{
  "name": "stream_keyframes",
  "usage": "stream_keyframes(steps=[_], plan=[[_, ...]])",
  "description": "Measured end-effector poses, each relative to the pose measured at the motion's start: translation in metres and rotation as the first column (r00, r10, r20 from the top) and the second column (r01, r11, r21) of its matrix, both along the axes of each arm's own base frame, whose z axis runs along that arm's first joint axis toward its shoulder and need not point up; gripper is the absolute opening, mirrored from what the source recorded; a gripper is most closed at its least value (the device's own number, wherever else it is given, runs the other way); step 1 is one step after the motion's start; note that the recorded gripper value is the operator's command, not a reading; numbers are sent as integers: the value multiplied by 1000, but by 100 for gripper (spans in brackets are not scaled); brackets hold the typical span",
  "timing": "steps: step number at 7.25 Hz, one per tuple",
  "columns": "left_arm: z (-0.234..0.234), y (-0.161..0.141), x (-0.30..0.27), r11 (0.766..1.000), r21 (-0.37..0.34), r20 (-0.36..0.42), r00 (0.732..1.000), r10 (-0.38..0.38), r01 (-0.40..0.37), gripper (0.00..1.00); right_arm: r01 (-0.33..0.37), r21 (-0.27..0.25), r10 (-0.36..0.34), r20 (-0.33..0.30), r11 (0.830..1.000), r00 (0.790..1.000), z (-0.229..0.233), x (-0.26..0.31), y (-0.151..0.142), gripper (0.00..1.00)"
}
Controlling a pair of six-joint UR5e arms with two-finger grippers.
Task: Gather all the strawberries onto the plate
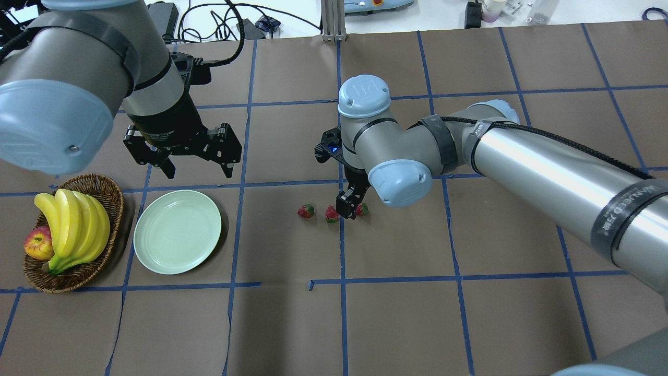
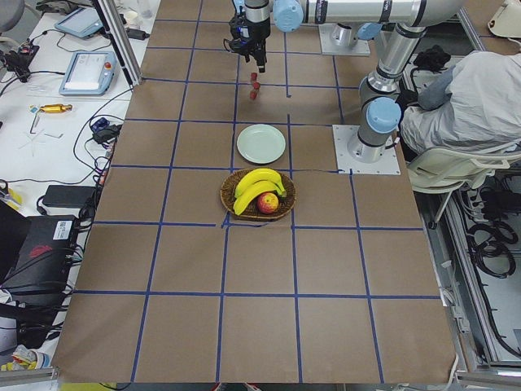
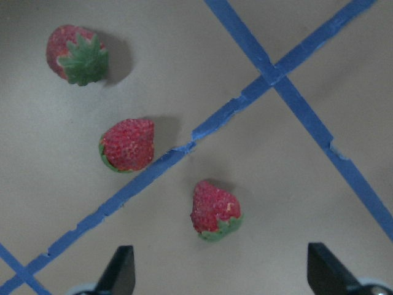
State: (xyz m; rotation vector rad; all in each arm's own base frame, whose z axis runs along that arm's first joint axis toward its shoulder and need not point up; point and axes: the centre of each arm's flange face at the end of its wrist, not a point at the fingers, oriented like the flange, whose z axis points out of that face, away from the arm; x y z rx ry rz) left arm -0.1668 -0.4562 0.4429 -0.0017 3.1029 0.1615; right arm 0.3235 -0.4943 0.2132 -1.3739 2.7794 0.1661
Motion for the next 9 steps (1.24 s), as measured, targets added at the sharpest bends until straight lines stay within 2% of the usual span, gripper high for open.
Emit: stream_keyframes(steps=[1,2,4,5,6,7,8,9], plan=[[-1,0,0,1000,4,0,1000,1,-1,100,-69,-10,69,14,998,998,-9,1,-1,87],[-5,2,0,1000,12,1,1000,1,-1,100,-123,-11,124,33,992,992,-16,3,-3,92],[-12,4,0,1000,24,2,1000,0,0,100,-162,-8,162,74,987,984,-22,7,-3,95],[-13,4,0,1000,25,3,1000,0,0,100,-166,-3,166,82,986,983,-26,8,-3,91],[-13,4,0,1000,25,3,1000,0,0,100,-168,4,167,84,986,982,-30,8,-3,82],[-13,4,0,1000,25,2,1000,0,0,100,-168,8,167,84,986,982,-33,8,-3,57],[-13,4,0,1000,24,2,1000,0,0,100,-168,10,167,83,986,982,-34,8,-3,27],[-13,4,0,1000,24,2,1000,0,0,100,-167,10,165,77,986,983,-34,7,-3,6]])
